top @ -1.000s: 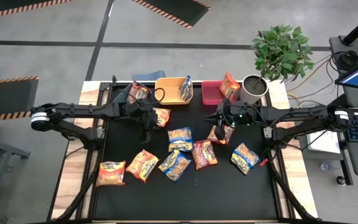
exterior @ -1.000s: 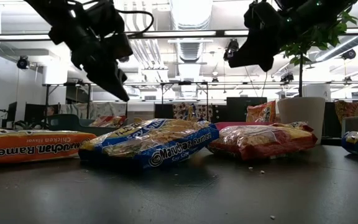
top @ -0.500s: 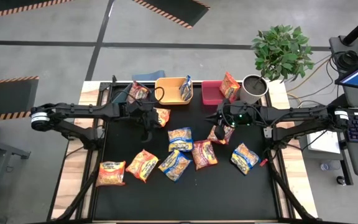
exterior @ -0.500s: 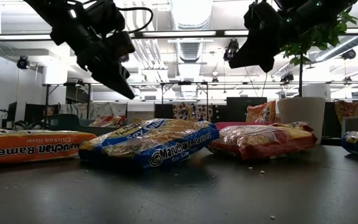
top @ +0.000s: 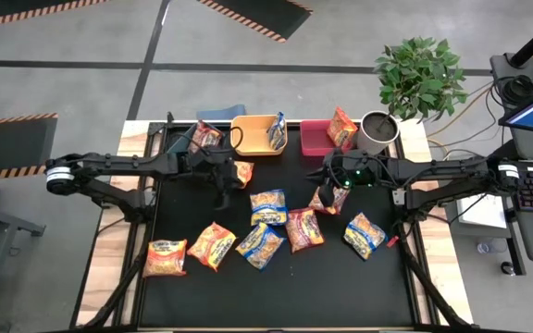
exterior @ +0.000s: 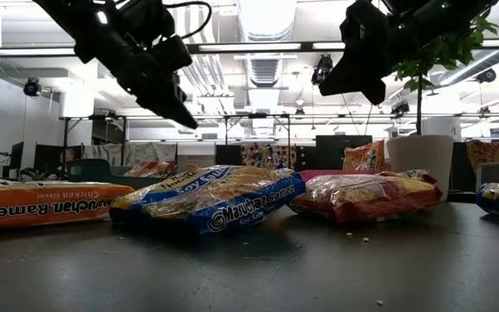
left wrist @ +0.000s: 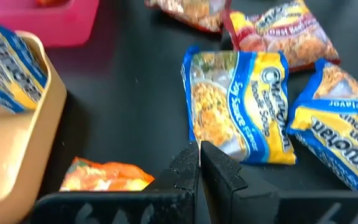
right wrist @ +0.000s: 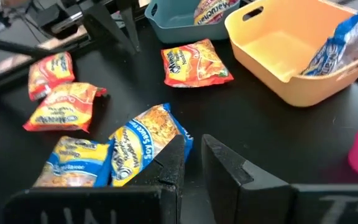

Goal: Sort Maruchan noodles
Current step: Put the blue noodle pack into the yellow bin

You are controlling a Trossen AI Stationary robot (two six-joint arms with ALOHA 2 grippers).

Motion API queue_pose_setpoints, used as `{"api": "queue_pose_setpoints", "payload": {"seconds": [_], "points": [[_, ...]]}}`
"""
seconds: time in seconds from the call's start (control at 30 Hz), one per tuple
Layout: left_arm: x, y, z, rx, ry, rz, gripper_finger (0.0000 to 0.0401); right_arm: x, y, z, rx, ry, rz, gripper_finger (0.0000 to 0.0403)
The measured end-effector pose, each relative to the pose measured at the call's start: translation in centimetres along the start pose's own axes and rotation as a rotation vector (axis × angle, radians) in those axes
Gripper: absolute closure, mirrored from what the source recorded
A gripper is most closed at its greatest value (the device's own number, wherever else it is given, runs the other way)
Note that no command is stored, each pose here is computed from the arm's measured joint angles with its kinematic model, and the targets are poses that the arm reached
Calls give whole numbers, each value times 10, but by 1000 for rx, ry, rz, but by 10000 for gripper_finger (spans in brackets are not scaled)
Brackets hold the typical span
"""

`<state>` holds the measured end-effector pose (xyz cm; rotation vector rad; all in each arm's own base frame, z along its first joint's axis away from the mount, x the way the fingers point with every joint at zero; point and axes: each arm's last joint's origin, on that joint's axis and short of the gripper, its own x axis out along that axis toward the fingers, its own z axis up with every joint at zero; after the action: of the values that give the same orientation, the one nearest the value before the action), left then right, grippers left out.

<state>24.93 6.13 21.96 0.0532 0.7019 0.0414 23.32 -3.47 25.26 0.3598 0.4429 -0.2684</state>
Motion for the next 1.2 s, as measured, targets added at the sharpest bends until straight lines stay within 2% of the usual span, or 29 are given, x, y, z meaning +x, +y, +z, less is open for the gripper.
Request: {"api": "queue_pose_setpoints", "payload": {"seconds": [0.23, 0.47, 0.6, 0.8, 1.03, 1.2], "points": [[0, 1, 7, 91, -69, 17, 401, 0, 1, 0, 88, 13, 32, 360], [-1, 2, 10, 231, -83, 30, 401, -1, 11, -4, 189, 59, 127, 360], [-4, 5, 17, 290, -91, 80, 401, -1, 17, -6, 230, 75, 147, 360], [-10, 10, 31, 330, -97, 201, 401, -6, 23, 6, 242, 65, 161, 360], [-13, 12, 38, 348, -114, 216, 401, -14, 32, 30, 263, 1, 198, 360], [-13, 12, 38, 347, -111, 216, 401, -11, 33, 31, 366, 25, 182, 360]]}}
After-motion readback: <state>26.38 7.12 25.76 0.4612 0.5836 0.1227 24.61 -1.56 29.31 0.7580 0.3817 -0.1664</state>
